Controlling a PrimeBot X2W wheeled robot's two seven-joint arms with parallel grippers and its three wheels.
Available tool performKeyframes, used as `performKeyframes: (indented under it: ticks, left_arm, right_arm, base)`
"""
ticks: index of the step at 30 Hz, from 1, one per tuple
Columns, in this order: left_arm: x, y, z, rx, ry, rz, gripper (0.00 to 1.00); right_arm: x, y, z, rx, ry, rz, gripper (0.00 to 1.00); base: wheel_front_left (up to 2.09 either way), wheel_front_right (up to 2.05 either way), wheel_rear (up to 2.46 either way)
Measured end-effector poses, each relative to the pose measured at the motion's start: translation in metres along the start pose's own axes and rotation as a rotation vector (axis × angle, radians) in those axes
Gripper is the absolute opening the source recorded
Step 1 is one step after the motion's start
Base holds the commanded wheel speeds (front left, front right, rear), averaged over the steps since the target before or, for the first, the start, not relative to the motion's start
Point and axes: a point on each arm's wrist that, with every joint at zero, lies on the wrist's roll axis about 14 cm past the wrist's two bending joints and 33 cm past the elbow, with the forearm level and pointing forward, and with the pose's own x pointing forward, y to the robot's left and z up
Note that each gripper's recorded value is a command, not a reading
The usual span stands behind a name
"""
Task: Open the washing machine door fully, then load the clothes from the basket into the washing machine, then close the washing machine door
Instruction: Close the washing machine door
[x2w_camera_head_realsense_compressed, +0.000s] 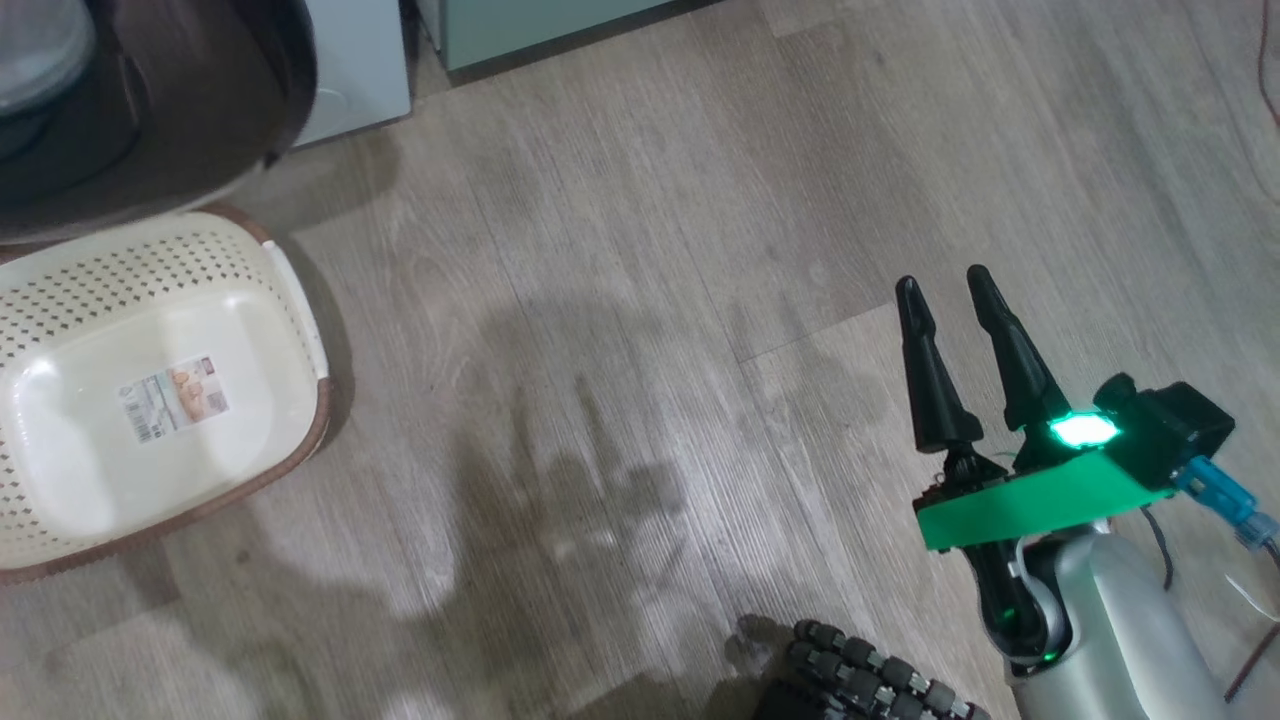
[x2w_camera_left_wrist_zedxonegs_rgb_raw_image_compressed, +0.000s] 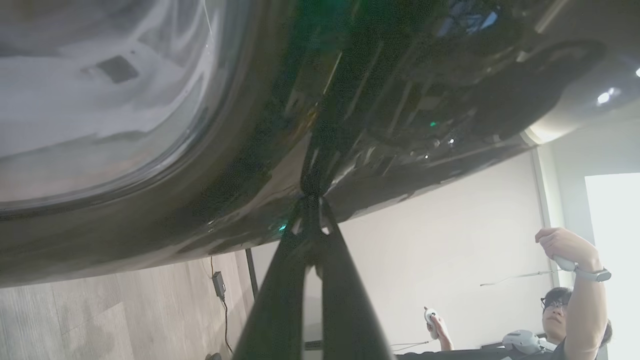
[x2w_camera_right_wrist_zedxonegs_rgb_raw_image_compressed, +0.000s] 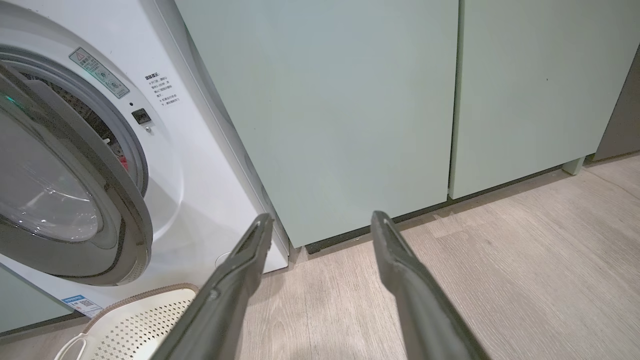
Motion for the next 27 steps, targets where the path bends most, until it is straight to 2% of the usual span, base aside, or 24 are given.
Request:
performKeyframes:
  ticks: [5, 12, 16, 21, 22, 23, 24, 25, 26, 27]
  left_arm:
    - [0.011, 0.001, 0.010, -0.021, -0.063, -0.020, 0.00]
    - [0.005, -0.004, 0.012, -0.012, -0.064, -0.030, 0.00]
    - [-0.017, 0.001, 0.000, -0.009, -0.046, -0.037, 0.00]
    - [-0.065, 0.025, -0.004, -0.040, -0.141, -0.013, 0.00]
    - [-0.074, 0.029, -0.008, -0.046, -0.158, -0.009, 0.09]
    - [-0.083, 0.033, -0.011, -0.060, -0.182, -0.007, 0.36]
    - [-0.092, 0.039, -0.015, -0.071, -0.206, -0.001, 0.49]
    - [-0.101, 0.044, -0.019, -0.084, -0.235, -0.002, 0.88]
    - [-0.111, 0.047, -0.022, -0.100, -0.266, -0.007, 1.00]
    - [-0.120, 0.051, -0.025, -0.112, -0.302, -0.008, 1.00]
  right_arm:
    - [-0.002, -0.003, 0.002, -0.004, -0.003, -0.008, 1.00]
    - [0.000, 0.001, 0.003, 0.004, -0.010, 0.004, 1.00]
    - [0.004, 0.008, 0.003, 0.012, -0.014, 0.028, 1.00]
    - [0.011, 0.024, 0.000, 0.017, -0.014, 0.077, 1.00]
    - [0.012, 0.027, -0.001, 0.018, -0.013, 0.087, 1.00]
    - [0.013, 0.031, -0.003, 0.016, -0.009, 0.099, 1.00]
    - [0.014, 0.034, -0.006, 0.013, -0.001, 0.110, 1.00]
    - [0.016, 0.038, -0.008, 0.012, 0.005, 0.122, 1.00]
    - [0.017, 0.042, -0.010, 0.015, 0.008, 0.134, 1.00]
    - [0.018, 0.047, -0.012, 0.013, 0.012, 0.148, 1.00]
  base:
    - [0.00, 0.00, 0.00]
    - [0.00, 0.00, 0.00]
    - [0.00, 0.00, 0.00]
    - [0.00, 0.00, 0.00]
    - [0.00, 0.00, 0.00]
    - [0.00, 0.00, 0.00]
    - [0.00, 0.00, 0.00]
    - [0.00, 0.00, 0.00]
    - [0.00, 0.00, 0.00]
    - [0.00, 0.00, 0.00]
